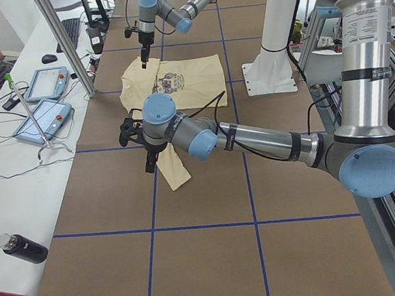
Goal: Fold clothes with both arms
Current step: 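Release the sleeve near the collar and raise the right gripper, then grasp the other sleeve cuff with the left gripper while the right gripper withdraws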
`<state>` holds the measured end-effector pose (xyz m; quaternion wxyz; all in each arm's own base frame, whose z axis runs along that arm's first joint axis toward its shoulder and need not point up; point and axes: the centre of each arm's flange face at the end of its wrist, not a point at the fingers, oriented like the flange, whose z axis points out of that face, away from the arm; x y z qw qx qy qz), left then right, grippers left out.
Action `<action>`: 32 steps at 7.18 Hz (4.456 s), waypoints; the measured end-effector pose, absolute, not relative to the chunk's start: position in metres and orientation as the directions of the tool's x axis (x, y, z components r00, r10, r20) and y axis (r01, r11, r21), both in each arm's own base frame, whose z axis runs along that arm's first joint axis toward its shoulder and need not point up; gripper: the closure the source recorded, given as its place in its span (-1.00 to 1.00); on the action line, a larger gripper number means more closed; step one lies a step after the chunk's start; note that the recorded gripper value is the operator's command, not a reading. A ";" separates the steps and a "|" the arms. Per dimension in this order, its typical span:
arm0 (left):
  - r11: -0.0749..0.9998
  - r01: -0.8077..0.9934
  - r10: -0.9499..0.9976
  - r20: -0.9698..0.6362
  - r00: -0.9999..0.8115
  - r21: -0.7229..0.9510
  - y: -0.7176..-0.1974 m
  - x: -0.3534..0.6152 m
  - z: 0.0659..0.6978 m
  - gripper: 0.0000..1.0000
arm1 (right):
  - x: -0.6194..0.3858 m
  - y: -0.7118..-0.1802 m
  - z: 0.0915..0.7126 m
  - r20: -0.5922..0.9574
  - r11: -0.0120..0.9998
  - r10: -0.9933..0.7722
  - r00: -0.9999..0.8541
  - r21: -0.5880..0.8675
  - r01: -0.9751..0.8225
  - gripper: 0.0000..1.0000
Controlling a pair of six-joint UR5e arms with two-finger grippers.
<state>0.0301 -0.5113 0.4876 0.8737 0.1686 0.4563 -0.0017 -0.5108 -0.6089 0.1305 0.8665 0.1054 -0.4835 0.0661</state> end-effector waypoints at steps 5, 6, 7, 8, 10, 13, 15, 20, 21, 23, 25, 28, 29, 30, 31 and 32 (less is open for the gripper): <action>0.915 0.323 -0.033 -0.753 0.657 0.242 -0.475 0.152 0.524 -0.98 | -0.383 -0.591 0.226 0.710 0.980 -0.129 0.693 0.198 -0.020 -1.00; 0.912 0.341 -0.065 -0.741 0.669 0.227 -0.464 0.175 0.545 -0.98 | -0.359 -0.586 0.247 0.709 0.980 -0.147 0.690 0.201 0.002 -1.00; 0.908 0.356 -0.083 -0.738 0.670 0.221 -0.458 0.192 0.572 -0.98 | -0.347 -0.581 0.258 0.708 0.979 -0.158 0.688 0.205 0.013 -1.00; 0.903 0.371 -0.092 -0.746 0.660 0.216 -0.453 0.204 0.597 -0.98 | -0.342 -0.579 0.263 0.708 0.978 -0.162 0.688 0.206 0.018 -1.00; 0.901 0.374 -0.091 -0.747 0.659 0.220 -0.444 0.224 0.618 -0.93 | -0.339 -0.577 0.267 0.708 0.978 -0.163 0.687 0.207 0.020 -1.00; 0.909 0.352 -0.076 -0.740 0.668 0.224 -0.437 0.240 0.624 -0.72 | -0.336 -0.575 0.269 0.709 0.978 -0.164 0.685 0.208 0.019 -1.00; 0.915 0.337 -0.067 -0.737 0.672 0.224 -0.433 0.248 0.627 -0.54 | -0.334 -0.573 0.271 0.714 0.979 -0.165 0.681 0.204 0.022 -1.00; 0.920 0.324 -0.058 -0.738 0.673 0.223 -0.430 0.254 0.626 0.43 | -0.331 -0.573 0.271 0.717 0.978 -0.165 0.677 0.206 0.021 -1.00; 0.920 0.323 -0.057 -0.739 0.671 0.222 -0.430 0.254 0.625 0.72 | -0.330 -0.574 0.271 0.717 0.978 -0.164 0.677 0.206 0.020 -1.00; 0.920 0.322 -0.052 -0.743 0.668 0.224 -0.430 0.255 0.622 1.00 | -0.330 -0.574 0.271 0.717 0.979 -0.163 0.678 0.205 0.019 -1.00; 0.919 0.322 -0.047 -0.747 0.663 0.228 -0.430 0.254 0.614 1.00 | -0.329 -0.574 0.272 0.717 0.979 -0.162 0.678 0.204 0.018 -1.00; 0.933 0.294 -0.024 -0.777 0.629 0.209 -0.426 0.254 0.544 1.00 | -0.319 -0.561 0.285 0.715 0.980 -0.157 0.682 0.196 0.020 -1.00; 0.940 0.278 -0.012 -0.796 0.606 0.197 -0.430 0.258 0.516 1.00 | -0.310 -0.551 0.296 0.714 0.983 -0.150 0.684 0.184 0.024 -1.00; 0.942 0.278 -0.011 -0.808 0.589 0.189 -0.447 0.267 0.485 1.00 | -0.301 -0.539 0.311 0.714 0.986 -0.140 0.686 0.167 0.028 -1.00; 0.943 0.284 -0.023 -0.815 0.579 0.175 -0.474 0.275 0.447 1.00 | -0.292 -0.528 0.327 0.711 0.989 -0.127 0.691 0.147 0.031 -1.00; 0.947 0.285 -0.039 -0.824 0.566 0.151 -0.503 0.281 0.402 1.00 | -0.282 -0.515 0.346 0.705 0.992 -0.112 0.700 0.125 0.032 -1.00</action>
